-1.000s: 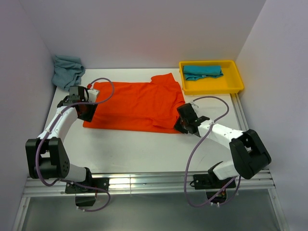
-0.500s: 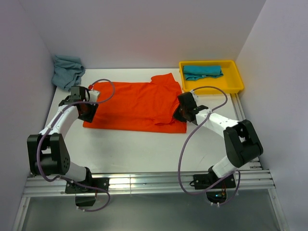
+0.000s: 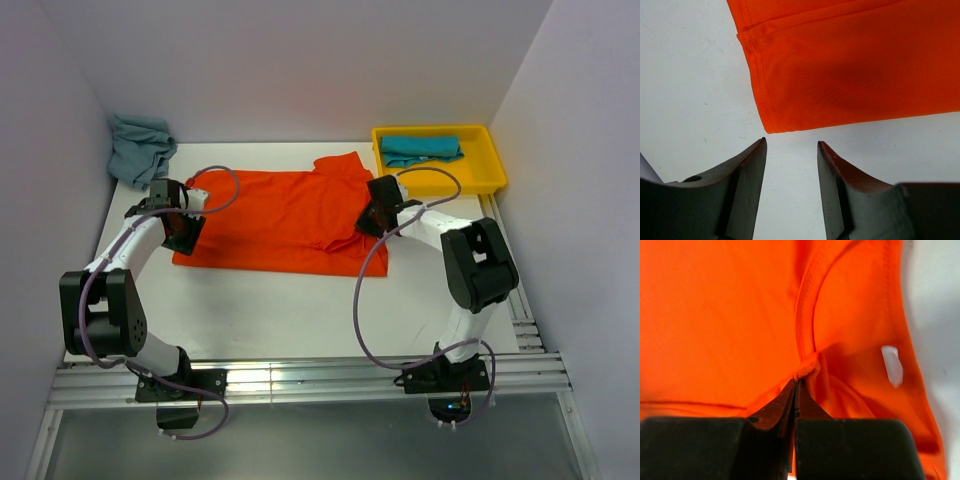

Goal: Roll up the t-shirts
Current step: Fold the tshirt

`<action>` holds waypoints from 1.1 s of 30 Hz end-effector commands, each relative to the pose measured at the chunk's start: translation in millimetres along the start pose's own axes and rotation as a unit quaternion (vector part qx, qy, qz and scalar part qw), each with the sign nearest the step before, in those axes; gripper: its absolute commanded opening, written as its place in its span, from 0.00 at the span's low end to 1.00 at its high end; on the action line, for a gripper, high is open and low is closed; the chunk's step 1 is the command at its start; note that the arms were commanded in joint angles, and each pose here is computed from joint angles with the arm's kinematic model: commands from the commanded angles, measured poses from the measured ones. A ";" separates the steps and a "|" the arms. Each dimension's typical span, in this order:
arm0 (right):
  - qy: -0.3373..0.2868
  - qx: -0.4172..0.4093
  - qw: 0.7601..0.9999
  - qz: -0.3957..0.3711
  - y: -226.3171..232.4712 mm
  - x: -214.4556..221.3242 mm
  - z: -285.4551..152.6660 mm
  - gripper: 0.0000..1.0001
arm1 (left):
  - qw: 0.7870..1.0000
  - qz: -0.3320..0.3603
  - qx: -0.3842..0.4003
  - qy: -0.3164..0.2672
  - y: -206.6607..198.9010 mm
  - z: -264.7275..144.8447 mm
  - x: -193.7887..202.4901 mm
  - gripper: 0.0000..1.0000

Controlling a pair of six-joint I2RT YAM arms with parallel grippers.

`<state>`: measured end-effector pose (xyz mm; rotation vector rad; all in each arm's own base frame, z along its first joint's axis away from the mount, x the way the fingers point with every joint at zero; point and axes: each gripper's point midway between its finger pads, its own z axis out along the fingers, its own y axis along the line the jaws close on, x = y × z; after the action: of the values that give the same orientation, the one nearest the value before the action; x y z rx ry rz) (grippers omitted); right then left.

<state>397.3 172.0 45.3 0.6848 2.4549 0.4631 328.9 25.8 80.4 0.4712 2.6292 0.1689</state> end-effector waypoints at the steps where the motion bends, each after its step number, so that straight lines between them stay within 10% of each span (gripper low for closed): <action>1: -0.007 -0.034 0.999 0.010 22.4 -15.4 6.4 0.00 | 1.000 0.010 -0.003 -0.013 3.7 -2.8 -13.4 0.50; 16: -0.038 -0.019 0.998 0.045 30.3 -36.6 26.0 0.00 | 1.000 0.012 0.007 -0.008 0.0 5.2 -11.6 0.50; 33: -0.079 -0.014 0.996 0.050 25.5 -59.5 4.5 0.39 | 1.000 0.015 0.010 -0.011 -1.3 5.7 -12.8 0.54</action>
<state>443.4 169.2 43.3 0.8158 2.3657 0.4587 329.6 25.3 68.1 0.4925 2.6598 0.1621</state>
